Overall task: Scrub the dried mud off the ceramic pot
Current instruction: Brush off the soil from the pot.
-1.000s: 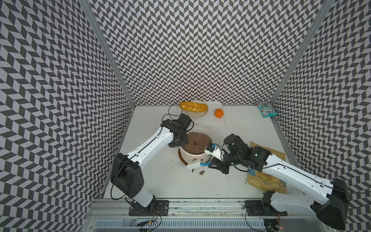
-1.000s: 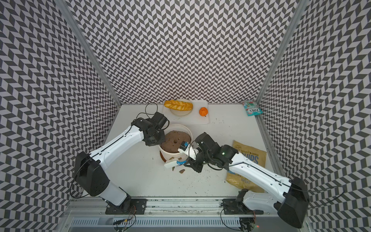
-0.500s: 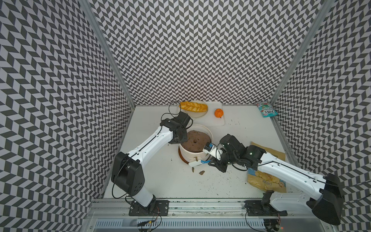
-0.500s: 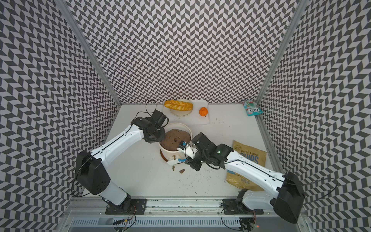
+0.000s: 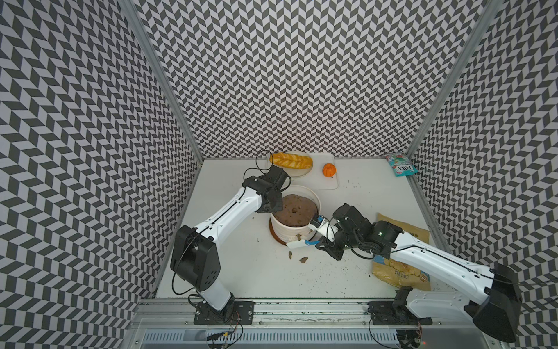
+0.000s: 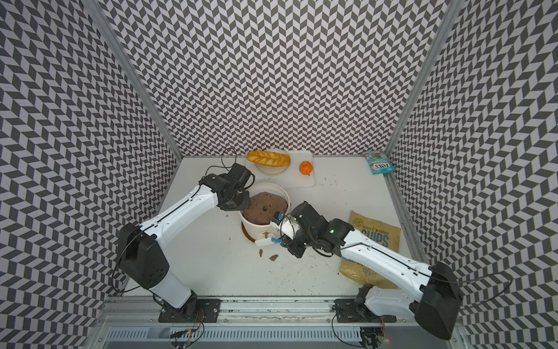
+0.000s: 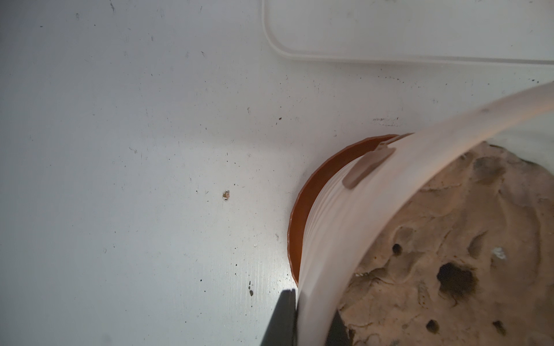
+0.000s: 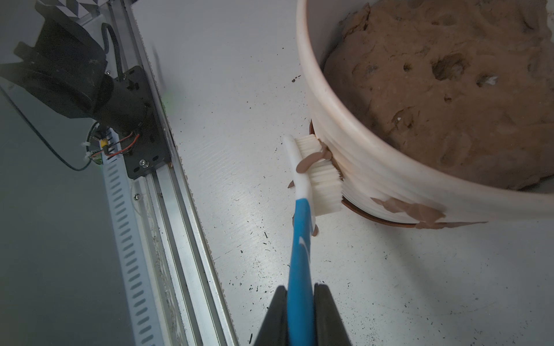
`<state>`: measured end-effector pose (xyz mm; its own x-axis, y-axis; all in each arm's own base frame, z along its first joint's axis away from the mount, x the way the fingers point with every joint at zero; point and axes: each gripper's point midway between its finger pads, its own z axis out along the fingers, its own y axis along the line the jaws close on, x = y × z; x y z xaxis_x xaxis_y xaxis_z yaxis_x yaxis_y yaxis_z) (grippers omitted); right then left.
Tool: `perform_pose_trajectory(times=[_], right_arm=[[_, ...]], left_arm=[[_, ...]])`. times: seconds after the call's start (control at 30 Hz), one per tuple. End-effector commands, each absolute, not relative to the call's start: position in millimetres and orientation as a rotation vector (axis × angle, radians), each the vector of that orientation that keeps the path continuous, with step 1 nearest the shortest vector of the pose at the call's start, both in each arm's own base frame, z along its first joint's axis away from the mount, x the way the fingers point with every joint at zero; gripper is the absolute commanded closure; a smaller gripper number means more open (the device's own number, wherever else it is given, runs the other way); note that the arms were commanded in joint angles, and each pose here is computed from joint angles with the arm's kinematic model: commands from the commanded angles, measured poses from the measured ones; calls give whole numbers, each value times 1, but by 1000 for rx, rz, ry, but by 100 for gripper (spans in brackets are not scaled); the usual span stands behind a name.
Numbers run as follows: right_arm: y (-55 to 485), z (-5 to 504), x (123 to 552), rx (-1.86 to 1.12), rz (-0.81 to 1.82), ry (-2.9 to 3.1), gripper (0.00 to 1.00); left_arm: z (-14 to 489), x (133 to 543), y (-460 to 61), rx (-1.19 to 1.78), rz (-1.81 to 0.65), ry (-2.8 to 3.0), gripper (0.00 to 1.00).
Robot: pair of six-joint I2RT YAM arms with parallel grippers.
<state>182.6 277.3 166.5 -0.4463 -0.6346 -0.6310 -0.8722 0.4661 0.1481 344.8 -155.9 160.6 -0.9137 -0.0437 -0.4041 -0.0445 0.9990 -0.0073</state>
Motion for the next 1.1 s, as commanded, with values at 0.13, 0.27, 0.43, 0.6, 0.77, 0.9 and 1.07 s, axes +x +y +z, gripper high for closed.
perform_pose_trajectory(times=[0.13,0.27,0.43,0.6,0.77,0.9,1.07], right_arm=[[291,172,148,-1416,611,2170,100],[296,175,150,-1441,530,2171,100],[314,200,163,-1399,565,2063,100],[314,209,184,-1382,580,2025,100],[292,200,209,-1319,522,2082,100],[280,196,216,-1263,486,2119,100],[260,179,214,-1200,407,2233,100]], left_arm=[[179,383,-163,-59,-44,2582,94],[179,384,-162,-51,-47,2583,93],[180,385,-161,-20,-38,2579,94],[182,386,-164,56,-42,2574,94],[182,387,-166,116,-37,2574,94],[181,390,-166,151,-23,2577,95],[183,394,-164,181,5,2567,96]])
